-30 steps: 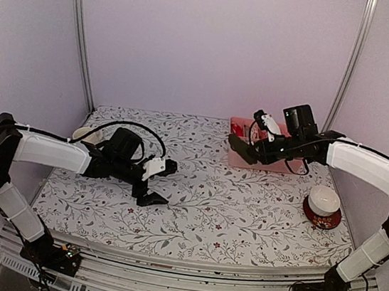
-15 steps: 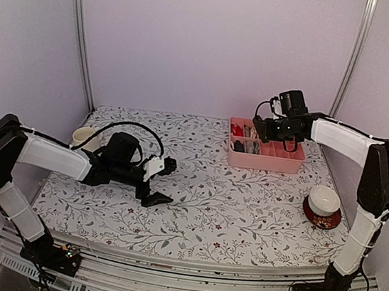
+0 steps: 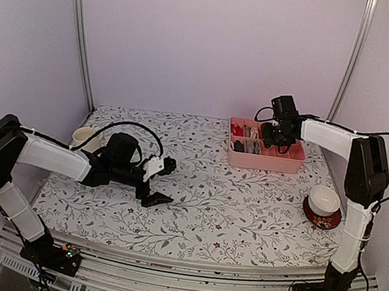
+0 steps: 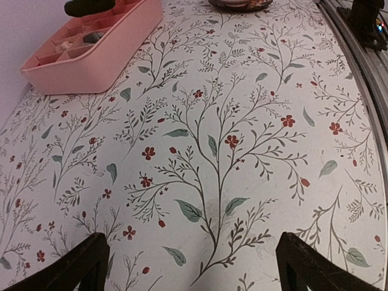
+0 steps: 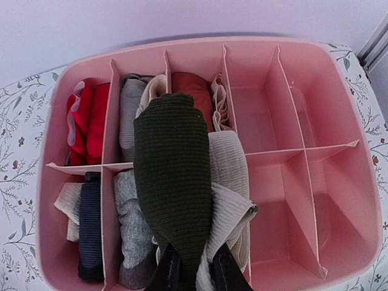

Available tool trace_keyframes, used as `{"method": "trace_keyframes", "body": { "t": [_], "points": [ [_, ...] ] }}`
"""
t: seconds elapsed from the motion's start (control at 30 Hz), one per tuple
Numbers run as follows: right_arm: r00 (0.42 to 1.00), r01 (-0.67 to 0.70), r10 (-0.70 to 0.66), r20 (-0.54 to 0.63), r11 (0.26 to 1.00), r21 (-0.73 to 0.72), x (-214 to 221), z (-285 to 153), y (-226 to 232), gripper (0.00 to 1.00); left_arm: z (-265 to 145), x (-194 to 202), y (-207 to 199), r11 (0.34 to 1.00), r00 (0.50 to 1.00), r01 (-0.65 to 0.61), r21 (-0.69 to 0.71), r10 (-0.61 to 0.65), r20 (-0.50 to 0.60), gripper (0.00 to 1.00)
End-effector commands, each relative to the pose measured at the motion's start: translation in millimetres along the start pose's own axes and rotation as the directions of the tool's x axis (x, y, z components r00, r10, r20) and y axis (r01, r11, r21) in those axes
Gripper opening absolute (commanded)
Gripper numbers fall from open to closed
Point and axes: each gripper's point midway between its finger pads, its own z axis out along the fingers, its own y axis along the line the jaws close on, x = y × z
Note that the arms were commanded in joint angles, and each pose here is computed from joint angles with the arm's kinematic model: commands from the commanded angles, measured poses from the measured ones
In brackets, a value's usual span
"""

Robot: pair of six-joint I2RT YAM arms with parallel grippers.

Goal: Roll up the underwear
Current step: Place the underwear in the storage box.

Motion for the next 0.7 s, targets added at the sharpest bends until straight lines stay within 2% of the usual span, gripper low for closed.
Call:
{"method": "trace_keyframes", "body": {
  "t": [0.0,0.4,0.67],
  "points": [
    [0.999,-0.035,0.036,-0.015,0.999,0.04,5.0,23.9,-8.6,0.02,-3.4,-4.4,4.6,1.0,1.0,-0.01,-0.024,0.011,0.024,0.99],
    [0.993,-0.01,0.018,-0.117,0.997,0.07,31.1,31.1,-14.8,0.02,-2.4,-3.2,4.3,1.0,1.0,-0.011,-0.023,0.012,0.022,0.98],
    [0.993,-0.057,0.058,-0.105,0.998,0.006,24.9,2.6,-9.4,0.02,-3.4,-4.1,4.7,1.0,1.0,-0.011,-0.026,0.012,0.024,0.99]
  ]
}}
